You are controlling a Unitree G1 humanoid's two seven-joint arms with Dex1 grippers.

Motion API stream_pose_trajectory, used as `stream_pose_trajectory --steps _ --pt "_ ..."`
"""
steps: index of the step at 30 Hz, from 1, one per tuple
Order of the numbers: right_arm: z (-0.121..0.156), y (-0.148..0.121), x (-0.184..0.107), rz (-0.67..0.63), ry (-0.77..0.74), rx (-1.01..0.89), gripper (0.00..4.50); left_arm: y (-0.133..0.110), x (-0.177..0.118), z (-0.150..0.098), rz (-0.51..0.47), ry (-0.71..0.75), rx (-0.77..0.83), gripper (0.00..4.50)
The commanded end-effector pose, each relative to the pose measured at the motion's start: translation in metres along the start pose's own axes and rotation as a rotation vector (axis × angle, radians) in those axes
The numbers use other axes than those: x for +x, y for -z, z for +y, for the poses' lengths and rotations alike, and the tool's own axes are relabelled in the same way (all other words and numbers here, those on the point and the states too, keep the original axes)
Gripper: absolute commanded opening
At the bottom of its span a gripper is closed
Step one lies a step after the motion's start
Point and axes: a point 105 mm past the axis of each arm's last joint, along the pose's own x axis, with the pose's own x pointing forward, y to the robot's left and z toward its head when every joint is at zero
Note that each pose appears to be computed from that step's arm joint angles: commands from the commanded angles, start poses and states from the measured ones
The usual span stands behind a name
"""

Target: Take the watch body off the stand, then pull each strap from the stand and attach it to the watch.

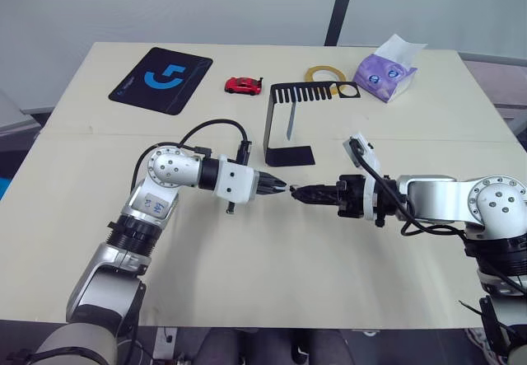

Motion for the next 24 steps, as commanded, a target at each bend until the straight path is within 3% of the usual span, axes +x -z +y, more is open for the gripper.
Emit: stream_pose_trajectory --steps 1,24 --pt "0.0113 -0.0033 -0.0023 -0.010 -0.034 -0.028 2.01 -0.0047 -0.0009 0.0075 -0.003 -0.015 0.026 0.00" --pt "0.0164 -0.0045 -0.0006 -0.015 -0.048 -0.034 2.01 -0.0078 0.0040 0.0064 -0.012 -0.010 0.024 0.00"
